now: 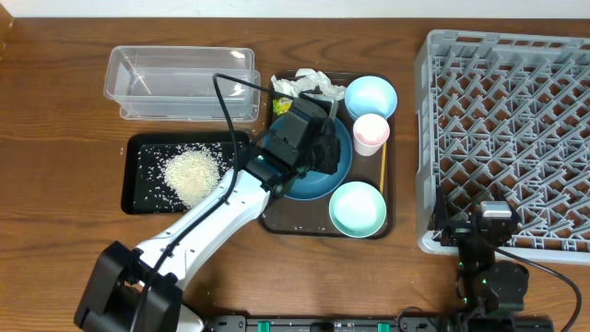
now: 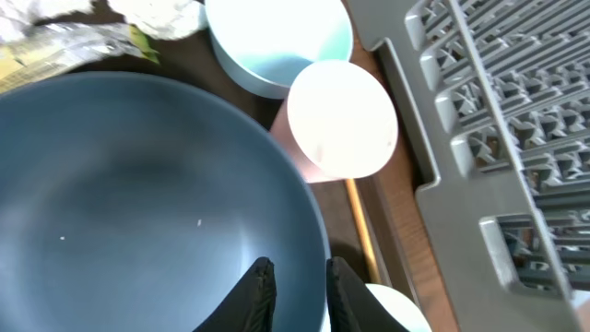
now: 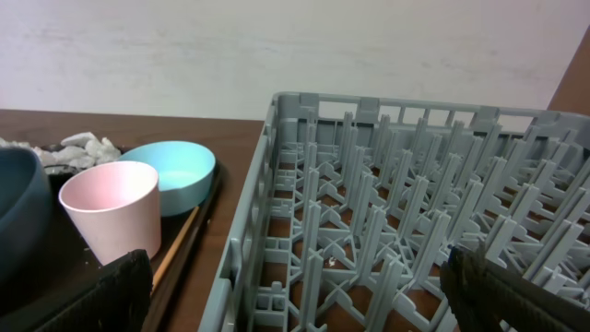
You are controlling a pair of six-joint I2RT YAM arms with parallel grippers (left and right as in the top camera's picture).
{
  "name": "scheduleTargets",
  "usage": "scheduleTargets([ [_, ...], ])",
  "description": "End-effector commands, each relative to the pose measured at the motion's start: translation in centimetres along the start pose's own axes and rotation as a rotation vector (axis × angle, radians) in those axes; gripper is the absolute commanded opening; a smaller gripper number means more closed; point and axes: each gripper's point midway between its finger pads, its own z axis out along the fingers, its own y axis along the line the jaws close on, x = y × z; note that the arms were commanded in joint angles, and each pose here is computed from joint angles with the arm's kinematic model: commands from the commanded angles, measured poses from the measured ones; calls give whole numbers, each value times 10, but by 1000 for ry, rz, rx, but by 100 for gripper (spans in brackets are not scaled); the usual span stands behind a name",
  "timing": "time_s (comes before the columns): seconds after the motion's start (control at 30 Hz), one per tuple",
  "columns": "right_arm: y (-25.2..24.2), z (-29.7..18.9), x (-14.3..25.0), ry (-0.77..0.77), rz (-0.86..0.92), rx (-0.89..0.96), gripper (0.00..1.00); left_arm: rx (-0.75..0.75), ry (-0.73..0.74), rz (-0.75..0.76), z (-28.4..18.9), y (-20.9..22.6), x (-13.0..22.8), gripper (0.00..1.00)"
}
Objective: Sort waste into correct bins and load items into the dishwasher rack
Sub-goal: 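Carry the emptied blue bowl back onto the brown tray with left gripper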
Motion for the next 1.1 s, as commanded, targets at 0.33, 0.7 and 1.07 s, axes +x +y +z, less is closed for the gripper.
scheduleTargets([
  [0.33, 0, 0, 1, 3, -8, 0, 99, 61, -33, -18, -31, -19, -10, 38],
  [0.7, 0, 0, 1, 3, -8, 0, 99, -30, -181, -32, -101, -4, -35, 62],
  [1.07, 0, 0, 1, 3, -7, 0, 99, -58, -139, -46, -127, 3, -17, 81],
])
